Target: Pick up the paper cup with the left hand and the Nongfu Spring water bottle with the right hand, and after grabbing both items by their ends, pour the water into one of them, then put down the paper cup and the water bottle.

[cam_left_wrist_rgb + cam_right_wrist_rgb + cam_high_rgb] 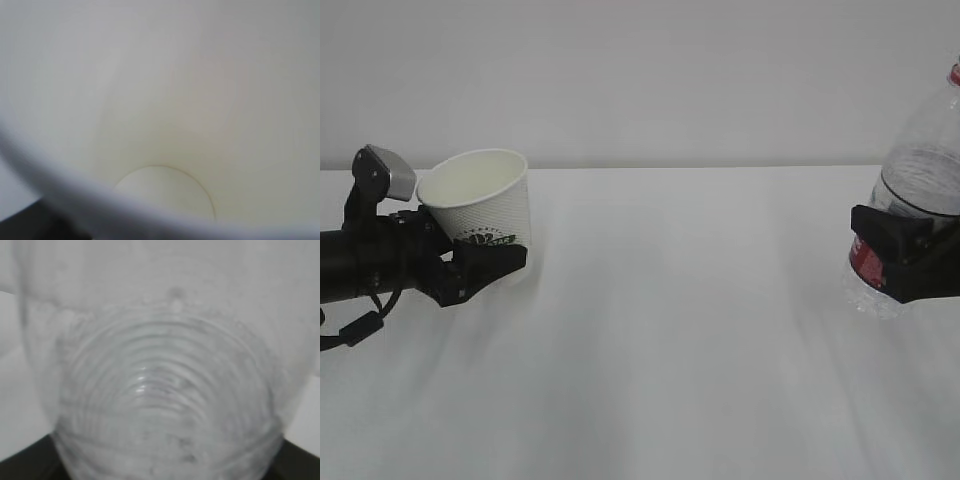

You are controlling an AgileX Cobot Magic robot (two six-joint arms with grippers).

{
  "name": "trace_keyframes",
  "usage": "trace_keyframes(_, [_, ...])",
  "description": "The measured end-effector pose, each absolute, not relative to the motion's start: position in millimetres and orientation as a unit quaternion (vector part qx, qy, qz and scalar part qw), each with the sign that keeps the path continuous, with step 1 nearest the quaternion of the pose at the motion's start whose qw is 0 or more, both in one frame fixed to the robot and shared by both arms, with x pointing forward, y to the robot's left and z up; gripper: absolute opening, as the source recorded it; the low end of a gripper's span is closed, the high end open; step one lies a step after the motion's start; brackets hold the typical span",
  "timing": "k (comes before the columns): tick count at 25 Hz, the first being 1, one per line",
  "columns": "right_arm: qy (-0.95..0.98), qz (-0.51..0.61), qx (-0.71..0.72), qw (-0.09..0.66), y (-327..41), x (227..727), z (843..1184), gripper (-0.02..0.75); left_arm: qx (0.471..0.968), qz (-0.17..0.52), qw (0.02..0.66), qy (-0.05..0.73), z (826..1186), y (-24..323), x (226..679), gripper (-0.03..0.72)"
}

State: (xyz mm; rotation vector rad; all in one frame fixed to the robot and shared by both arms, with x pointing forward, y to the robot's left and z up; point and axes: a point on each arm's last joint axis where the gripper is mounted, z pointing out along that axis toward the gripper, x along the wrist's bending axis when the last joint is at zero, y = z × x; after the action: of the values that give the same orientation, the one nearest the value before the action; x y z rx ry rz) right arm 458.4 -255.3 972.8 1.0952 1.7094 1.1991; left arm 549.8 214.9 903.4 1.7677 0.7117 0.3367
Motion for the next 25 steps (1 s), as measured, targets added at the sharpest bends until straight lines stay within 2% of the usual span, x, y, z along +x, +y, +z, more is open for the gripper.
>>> trace_keyframes(8, [0.683, 0.459, 0.425, 0.376, -254.8, 457.3, 970.1, 0.486, 0.763, 0.12, 0.589, 0.237, 926.3, 208.0, 537.8, 0.538])
trace_keyframes(19, [0.694, 0.457, 0.414, 0.372, -253.1, 456.4, 969.1, 0.486, 0.764, 0.069, 0.609, 0.201, 929.7, 201.4, 527.4, 0.537])
trace_keyframes(25, [0.7, 0.461, 0.41, 0.36, -251.0, 455.2, 968.2, 0.486, 0.775, 0.033, 0.611, 0.159, 929.5, 169.8, 514.3, 0.537])
